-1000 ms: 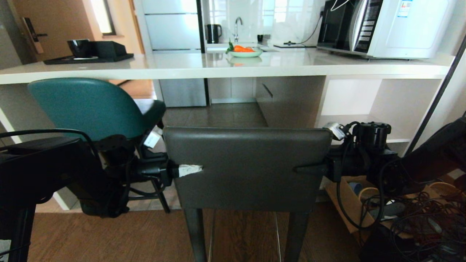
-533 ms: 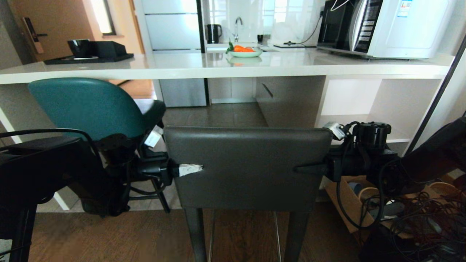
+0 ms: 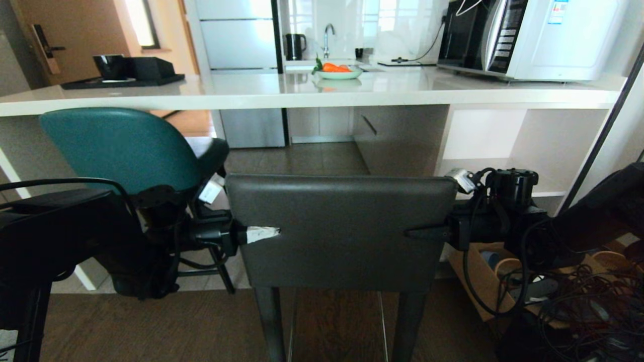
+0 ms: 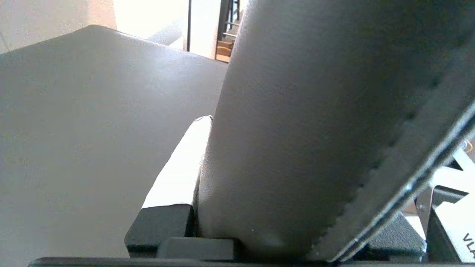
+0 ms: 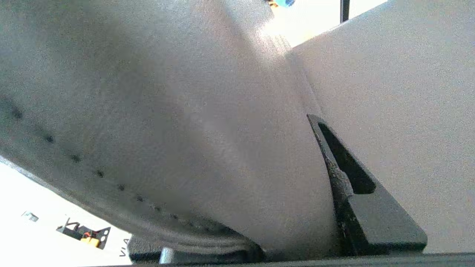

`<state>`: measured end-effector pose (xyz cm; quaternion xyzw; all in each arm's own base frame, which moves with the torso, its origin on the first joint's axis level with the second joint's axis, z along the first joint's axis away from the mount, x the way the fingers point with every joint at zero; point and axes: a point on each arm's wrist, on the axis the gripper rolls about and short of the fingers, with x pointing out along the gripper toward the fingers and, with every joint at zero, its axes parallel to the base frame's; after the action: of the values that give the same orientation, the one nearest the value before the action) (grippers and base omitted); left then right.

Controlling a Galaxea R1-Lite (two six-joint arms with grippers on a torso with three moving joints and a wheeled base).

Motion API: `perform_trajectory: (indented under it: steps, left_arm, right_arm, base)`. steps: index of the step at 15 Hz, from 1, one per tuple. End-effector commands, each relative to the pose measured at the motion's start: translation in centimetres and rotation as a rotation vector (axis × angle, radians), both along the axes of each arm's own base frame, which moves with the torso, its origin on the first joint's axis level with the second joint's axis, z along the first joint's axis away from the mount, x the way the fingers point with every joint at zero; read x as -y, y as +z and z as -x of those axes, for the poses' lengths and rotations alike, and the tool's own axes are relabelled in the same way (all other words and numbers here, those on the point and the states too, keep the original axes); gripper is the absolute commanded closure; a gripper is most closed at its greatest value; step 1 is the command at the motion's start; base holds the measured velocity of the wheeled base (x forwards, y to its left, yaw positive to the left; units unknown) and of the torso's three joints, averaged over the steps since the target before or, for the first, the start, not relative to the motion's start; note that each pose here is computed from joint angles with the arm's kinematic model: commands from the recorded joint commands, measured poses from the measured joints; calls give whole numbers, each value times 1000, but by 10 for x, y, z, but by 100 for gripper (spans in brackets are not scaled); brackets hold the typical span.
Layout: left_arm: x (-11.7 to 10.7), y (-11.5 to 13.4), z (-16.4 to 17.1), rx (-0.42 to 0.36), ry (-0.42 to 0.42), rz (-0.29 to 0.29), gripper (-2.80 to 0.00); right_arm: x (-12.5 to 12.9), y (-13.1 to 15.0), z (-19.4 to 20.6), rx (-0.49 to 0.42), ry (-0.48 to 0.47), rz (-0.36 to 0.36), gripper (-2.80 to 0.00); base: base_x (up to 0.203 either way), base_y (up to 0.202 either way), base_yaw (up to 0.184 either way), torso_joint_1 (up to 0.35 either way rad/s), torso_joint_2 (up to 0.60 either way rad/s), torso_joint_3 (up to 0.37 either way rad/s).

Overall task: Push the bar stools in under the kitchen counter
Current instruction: Pull the gray chair out from under the dining table

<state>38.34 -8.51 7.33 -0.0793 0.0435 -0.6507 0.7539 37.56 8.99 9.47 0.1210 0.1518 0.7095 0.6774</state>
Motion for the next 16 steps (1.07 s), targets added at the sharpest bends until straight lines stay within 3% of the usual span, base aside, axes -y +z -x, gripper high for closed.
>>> perform_trajectory:
  steps: [1, 16]
  left_arm:
    - [2, 0, 1, 3, -13, 0, 0]
    - [0, 2, 2, 6, -16, -1, 0]
  right_arm:
    - [-16, -2, 4, -2, 51, -2, 0]
    - [-16, 0, 5, 1, 54, -3, 0]
  base:
    - [0, 0, 0, 0, 0, 0]
    - [0, 0, 0, 0, 0, 0]
